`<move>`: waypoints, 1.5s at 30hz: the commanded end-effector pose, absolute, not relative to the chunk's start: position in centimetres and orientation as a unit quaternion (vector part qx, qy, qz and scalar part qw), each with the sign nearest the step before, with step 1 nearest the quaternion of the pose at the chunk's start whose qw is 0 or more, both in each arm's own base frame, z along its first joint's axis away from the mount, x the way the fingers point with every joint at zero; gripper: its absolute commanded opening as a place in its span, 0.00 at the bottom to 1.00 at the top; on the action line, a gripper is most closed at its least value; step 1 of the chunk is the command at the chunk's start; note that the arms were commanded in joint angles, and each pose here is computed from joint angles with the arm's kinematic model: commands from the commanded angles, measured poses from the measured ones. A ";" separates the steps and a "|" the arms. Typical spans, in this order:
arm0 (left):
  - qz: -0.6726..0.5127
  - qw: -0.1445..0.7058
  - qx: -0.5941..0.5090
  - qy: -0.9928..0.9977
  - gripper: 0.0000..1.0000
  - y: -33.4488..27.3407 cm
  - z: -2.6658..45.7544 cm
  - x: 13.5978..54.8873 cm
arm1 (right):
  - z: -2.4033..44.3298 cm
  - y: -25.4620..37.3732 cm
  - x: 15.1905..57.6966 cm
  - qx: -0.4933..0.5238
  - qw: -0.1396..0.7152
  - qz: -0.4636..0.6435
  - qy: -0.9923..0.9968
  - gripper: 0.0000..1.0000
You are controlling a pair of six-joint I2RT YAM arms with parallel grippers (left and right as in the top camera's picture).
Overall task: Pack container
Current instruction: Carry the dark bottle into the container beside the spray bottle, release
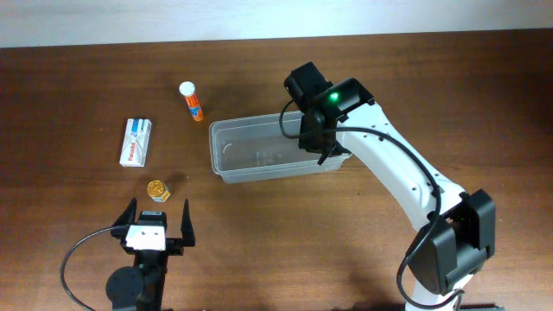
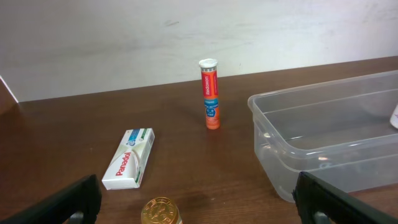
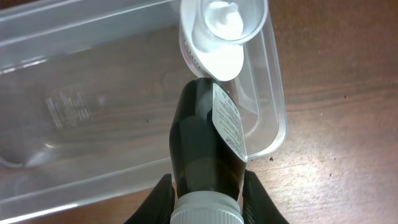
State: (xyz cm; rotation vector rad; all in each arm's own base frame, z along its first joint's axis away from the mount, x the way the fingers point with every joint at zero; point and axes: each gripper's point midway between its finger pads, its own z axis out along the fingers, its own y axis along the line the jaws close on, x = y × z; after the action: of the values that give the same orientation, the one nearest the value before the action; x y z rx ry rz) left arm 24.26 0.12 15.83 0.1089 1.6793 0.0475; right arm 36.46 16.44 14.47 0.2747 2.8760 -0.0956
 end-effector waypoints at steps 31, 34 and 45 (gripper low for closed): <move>0.016 0.668 0.049 0.743 0.99 0.0 15.7 24.3 | 13.0 15.7 37.4 0.248 0.114 -0.012 0.962 0.26; 0.016 0.668 0.049 0.743 0.99 0.0 15.7 24.3 | 12.2 15.3 37.6 0.252 0.106 -0.019 0.962 0.25; 0.016 0.668 0.049 0.743 0.99 0.0 15.7 24.3 | 9.7 15.5 38.4 0.252 0.094 -0.030 0.963 0.25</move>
State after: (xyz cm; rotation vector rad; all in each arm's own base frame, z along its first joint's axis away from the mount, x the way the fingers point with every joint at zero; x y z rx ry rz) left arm 24.26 0.12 15.83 0.1089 1.6793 0.0475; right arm 38.27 15.73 10.31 0.7233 2.8573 -0.0741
